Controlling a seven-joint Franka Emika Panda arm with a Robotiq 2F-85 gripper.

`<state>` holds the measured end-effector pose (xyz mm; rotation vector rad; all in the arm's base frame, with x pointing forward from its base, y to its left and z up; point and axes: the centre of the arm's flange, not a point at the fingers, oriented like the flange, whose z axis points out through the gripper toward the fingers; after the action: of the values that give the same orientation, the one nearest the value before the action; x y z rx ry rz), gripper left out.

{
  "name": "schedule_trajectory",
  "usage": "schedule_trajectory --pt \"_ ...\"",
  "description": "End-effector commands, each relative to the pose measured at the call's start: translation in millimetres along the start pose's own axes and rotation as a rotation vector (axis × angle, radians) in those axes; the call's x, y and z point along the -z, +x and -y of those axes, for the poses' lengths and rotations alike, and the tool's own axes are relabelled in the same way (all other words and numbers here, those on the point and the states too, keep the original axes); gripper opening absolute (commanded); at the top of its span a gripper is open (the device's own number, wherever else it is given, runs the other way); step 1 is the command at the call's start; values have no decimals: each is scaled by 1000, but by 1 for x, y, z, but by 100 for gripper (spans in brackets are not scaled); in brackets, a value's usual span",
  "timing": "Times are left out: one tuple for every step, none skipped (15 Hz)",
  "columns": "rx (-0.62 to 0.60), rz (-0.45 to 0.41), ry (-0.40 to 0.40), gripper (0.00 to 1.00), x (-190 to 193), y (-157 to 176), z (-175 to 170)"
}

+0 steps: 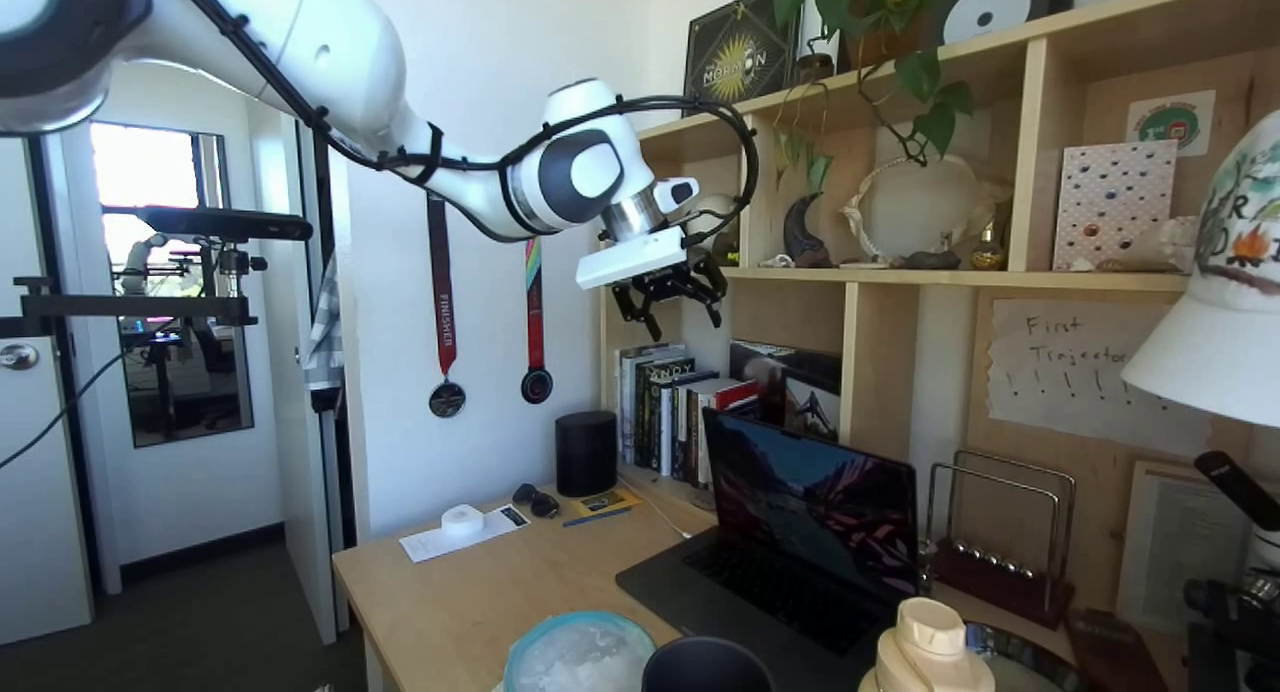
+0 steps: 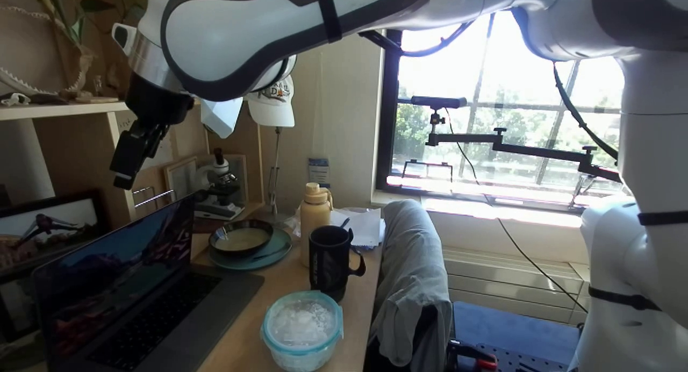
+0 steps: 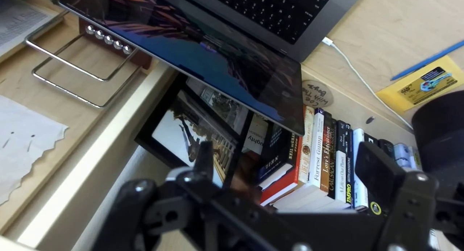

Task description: Close the laptop

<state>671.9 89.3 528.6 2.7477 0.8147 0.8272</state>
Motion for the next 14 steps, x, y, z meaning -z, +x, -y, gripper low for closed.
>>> schedule_trajectory --pt "7 -21 16 100 -41 31 -9" --pt "2 -26 22 100 -51 38 -8" --pt "-13 -14 13 100 -64 45 -8" --pt "-35 -19 22 100 -74 50 -8" --pt "-64 -18 24 100 -84 55 -10" --pt "-97 -20 26 100 -94 58 -12" --pt "-128 -17 23 100 -103 61 -13" --pt "-151 -22 24 100 -111 63 -14" --pt "-172 -22 21 100 -120 64 -14" --pt "-191 -21 18 100 -127 65 -13" --pt "-207 -21 17 100 -133 67 -12" --pt "-218 -22 17 100 -140 68 -11" --pt "-228 -24 14 100 -146 69 -9" --pt "-232 -31 11 100 -152 69 -7"
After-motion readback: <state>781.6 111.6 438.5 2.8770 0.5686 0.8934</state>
